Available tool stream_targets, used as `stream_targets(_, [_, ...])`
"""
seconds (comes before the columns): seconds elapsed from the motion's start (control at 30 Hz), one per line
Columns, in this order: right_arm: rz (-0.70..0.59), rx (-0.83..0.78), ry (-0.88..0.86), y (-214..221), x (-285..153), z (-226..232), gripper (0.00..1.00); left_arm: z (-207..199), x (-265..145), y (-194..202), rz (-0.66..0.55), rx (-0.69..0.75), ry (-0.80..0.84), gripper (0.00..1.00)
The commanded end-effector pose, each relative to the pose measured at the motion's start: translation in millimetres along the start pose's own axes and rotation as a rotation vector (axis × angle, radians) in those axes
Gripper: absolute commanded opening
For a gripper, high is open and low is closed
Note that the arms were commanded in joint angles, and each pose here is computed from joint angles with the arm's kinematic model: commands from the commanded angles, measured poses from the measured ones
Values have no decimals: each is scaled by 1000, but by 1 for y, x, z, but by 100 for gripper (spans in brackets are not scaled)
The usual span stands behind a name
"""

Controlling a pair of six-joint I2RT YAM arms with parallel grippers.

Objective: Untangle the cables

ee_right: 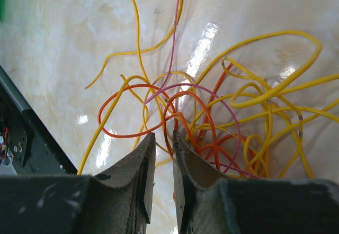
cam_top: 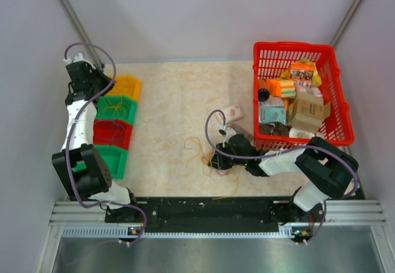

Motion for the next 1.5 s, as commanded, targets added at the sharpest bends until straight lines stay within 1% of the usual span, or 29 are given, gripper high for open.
stream_targets(0.0, [-38,-22,-35,-8,0,7,19,14,4,-1,-68,-69,-9,0])
stream_targets(0.17, [-40,-23,-36,-9,1,7,19,49,12,14,-86,-225,-73,0])
stream_targets(0.23, [-39,-22,-34,-9,1,7,19,57,19,21,-83,-258,-75,0])
stream_targets(0.4, [-35,-19,-31,-8,1,6,19,78,38,38,-13,-414,-146,0])
stream_targets(0.53, [-37,-19,-29,-8,2,6,19,90,50,50,17,-521,-186,0])
stream_targets(0.63, [-40,-20,-27,-9,2,6,19,93,55,63,61,-614,-182,0])
stream_targets(0.77, [-39,-17,-28,-8,2,6,19,99,57,73,52,-659,-196,0])
stream_targets(0.93, [-41,-16,-31,-8,2,6,19,103,65,69,46,-645,-216,0])
stream_targets(1.03, [-40,-15,-31,-9,3,6,19,100,68,66,60,-633,-188,0])
stream_targets(1.07, [-40,-16,-33,-9,3,6,19,98,67,64,56,-620,-182,2])
stream_targets(1.1, [-39,-15,-32,-8,3,6,19,96,63,62,46,-606,-178,11])
stream_targets(1.17, [-38,-15,-31,-8,3,6,19,91,53,56,18,-569,-163,32])
stream_targets(1.2, [-39,-15,-32,-8,3,6,19,87,47,53,4,-553,-154,40])
stream_targets(1.27, [-38,-18,-35,-8,3,6,19,81,32,48,-22,-523,-146,52])
stream_targets(1.37, [-33,-15,-37,-8,5,6,19,68,8,40,-67,-481,-121,65])
stream_targets(1.43, [-31,-17,-38,-8,5,6,19,59,-8,36,-87,-457,-91,78])
stream_targets(1.47, [-30,-18,-39,-7,5,7,19,52,-17,33,-96,-446,-65,82])
Point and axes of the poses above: each gripper's point midway between its finger pads, its own x axis out along the fingers, its own z axis along the line the jaws close on, y = z × x, the point moved 6 cm from there along -x, back along the fingers, and after that the axes turned 4 degrees about -x, right-handed, at the moved point
